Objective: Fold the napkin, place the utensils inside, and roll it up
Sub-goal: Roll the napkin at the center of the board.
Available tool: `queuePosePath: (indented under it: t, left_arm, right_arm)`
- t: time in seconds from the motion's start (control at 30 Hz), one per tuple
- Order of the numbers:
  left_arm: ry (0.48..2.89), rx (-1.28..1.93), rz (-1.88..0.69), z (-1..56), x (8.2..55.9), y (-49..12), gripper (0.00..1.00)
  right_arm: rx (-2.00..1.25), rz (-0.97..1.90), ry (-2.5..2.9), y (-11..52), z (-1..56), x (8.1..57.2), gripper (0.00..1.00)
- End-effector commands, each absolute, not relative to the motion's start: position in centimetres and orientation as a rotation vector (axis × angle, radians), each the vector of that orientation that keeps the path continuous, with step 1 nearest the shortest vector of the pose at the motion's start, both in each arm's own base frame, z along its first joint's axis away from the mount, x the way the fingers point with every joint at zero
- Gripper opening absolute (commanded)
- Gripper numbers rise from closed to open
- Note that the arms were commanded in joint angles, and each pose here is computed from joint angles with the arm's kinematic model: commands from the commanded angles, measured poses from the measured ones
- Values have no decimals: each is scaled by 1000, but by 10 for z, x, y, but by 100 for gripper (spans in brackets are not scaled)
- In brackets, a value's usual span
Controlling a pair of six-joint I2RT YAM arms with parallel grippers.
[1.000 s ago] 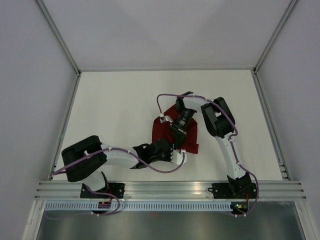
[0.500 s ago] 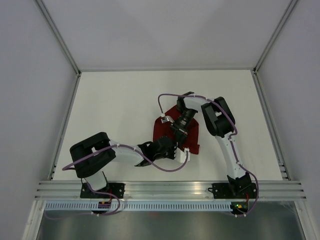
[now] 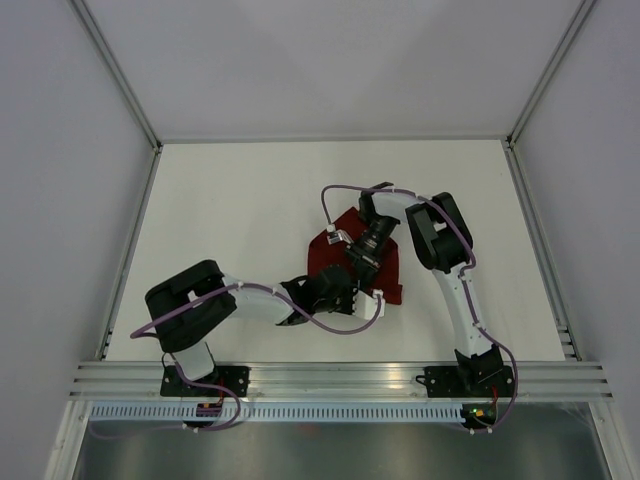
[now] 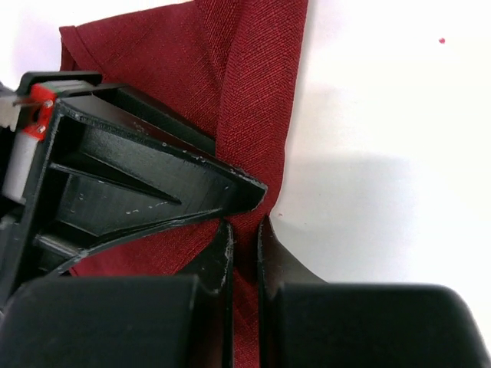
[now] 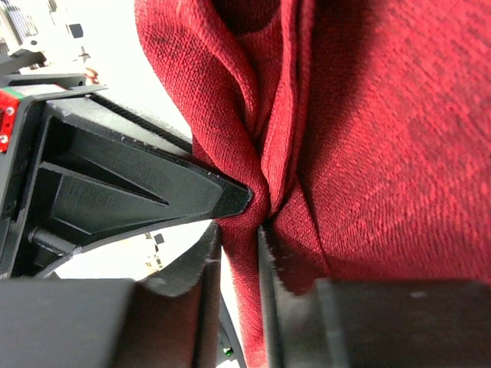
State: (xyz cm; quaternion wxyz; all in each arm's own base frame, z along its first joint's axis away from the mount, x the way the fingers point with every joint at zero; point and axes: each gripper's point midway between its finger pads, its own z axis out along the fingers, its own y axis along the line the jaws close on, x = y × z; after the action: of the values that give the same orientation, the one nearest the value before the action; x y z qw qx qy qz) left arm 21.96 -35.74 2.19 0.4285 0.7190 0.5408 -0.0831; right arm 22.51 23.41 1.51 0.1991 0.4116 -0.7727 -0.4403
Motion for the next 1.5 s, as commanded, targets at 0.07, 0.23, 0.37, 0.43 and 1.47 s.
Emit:
queuePosePath:
  t: [0.07,0.23,0.37,0.43,1.47]
  left_arm:
    - [1566,1837,-411,-20,184,-342,2]
    - [1624,1787,-477,-16,186,-343,2]
    - [1664,1756,-550,-9,187,-345,2]
    - [1698,1728,-578,-6,191,-345,2]
    - [2353,1443,-1530,-12,169,-321,2]
  right_arm:
    - [1344,-1370,-2308,230,16,281,39]
    - [1305,-1407,-2541,213,38,331,37]
    - [1239,-1365,-2646,194,37,346,33]
    - [1243,-1307,-2661,186,31,344,30]
    - [1257,-921,-2992,140,2,367,25]
